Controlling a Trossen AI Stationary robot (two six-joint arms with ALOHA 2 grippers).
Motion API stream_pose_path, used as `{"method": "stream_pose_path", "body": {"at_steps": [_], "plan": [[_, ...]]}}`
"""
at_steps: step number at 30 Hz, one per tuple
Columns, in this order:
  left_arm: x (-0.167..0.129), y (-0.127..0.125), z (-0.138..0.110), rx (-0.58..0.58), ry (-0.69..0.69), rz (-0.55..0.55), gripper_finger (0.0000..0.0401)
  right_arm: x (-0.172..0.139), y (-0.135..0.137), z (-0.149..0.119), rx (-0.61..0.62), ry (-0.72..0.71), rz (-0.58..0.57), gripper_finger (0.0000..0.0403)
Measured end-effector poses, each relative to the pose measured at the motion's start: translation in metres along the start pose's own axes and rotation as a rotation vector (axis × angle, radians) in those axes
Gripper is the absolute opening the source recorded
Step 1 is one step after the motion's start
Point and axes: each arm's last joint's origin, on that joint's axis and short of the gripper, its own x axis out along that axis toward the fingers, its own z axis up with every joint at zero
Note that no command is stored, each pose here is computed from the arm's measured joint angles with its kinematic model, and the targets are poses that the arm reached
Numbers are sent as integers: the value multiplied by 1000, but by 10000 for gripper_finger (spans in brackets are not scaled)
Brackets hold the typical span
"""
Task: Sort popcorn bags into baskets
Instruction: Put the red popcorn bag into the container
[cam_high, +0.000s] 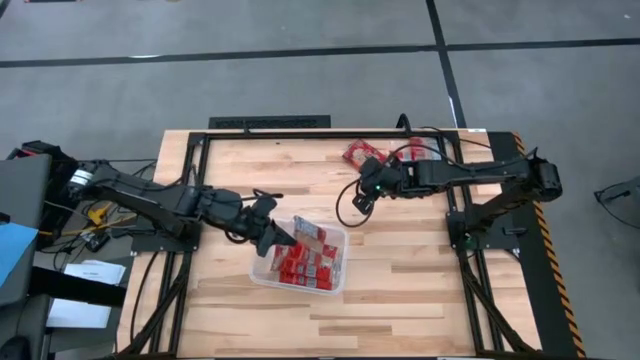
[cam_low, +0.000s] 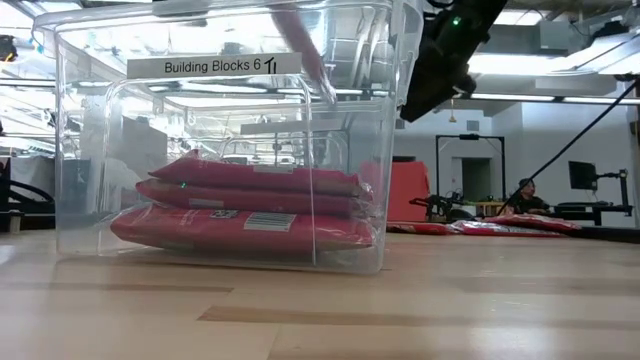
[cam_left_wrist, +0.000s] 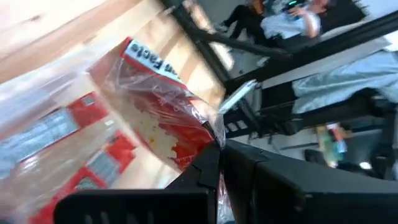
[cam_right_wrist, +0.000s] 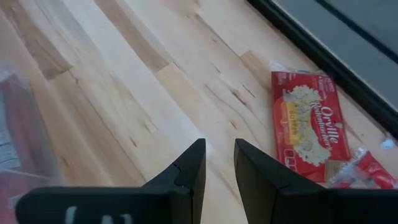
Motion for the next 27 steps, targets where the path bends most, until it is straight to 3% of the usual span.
{"method": "stream_pose_path", "body": {"at_steps": [18, 27], "plan": [[16, 60, -7, -120, -52, 9, 0, 1, -3, 2, 8, -9, -25, 108], [33, 71, -10, -118, -54, 42, 2, 3, -8, 3, 14, -7, -38, 108]]}}
